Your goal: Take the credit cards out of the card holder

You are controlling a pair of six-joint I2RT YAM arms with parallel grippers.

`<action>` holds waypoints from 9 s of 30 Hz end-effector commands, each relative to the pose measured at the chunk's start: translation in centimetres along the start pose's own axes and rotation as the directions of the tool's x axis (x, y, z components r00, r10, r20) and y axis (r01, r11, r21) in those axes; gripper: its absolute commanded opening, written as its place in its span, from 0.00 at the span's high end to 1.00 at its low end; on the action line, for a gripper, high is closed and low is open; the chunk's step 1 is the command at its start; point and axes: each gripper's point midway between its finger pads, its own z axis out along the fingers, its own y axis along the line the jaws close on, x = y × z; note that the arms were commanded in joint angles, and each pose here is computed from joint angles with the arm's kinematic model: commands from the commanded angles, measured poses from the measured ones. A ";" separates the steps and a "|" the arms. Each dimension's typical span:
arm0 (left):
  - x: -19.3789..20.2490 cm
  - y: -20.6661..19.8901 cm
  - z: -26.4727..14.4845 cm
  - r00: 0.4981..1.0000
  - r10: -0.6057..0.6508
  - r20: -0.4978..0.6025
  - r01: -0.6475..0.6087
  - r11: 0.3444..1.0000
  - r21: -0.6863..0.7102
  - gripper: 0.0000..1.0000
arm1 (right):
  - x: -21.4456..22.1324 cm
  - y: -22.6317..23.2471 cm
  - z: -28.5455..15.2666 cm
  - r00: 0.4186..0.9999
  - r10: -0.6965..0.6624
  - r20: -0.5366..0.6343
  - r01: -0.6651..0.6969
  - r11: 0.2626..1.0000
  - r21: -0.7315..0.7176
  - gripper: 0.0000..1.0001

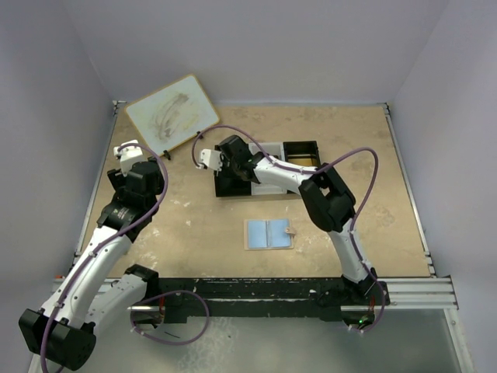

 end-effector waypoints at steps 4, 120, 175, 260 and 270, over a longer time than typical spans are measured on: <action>-0.5 0.2 0.0 1.000 0.002 0.015 -0.001 1.000 -0.008 0.28 | -6.9 -5.1 -6.1 0.882 0.384 0.272 -0.412 0.910 0.054 0.61; 0.4 -2.2 0.1 0.999 0.012 -0.031 -0.008 0.993 0.122 0.27 | 2.6 17.8 -15.6 0.094 0.996 0.005 -0.943 0.088 0.321 0.22; 1.2 -2.9 0.3 0.998 0.034 -0.062 -0.024 0.988 0.154 0.27 | 3.4 18.9 -13.5 0.112 0.989 -0.098 -0.979 0.127 0.162 0.62; 1.9 -3.1 0.5 0.995 0.054 -0.086 -0.040 0.987 0.155 0.27 | 8.6 15.0 -16.0 0.207 0.974 -0.095 -0.900 0.228 0.373 0.21; 1.9 -3.1 0.5 0.995 0.054 -0.086 -0.040 0.987 0.153 0.27 | 9.6 15.4 -15.9 0.197 0.975 -0.101 -0.887 0.221 0.406 0.20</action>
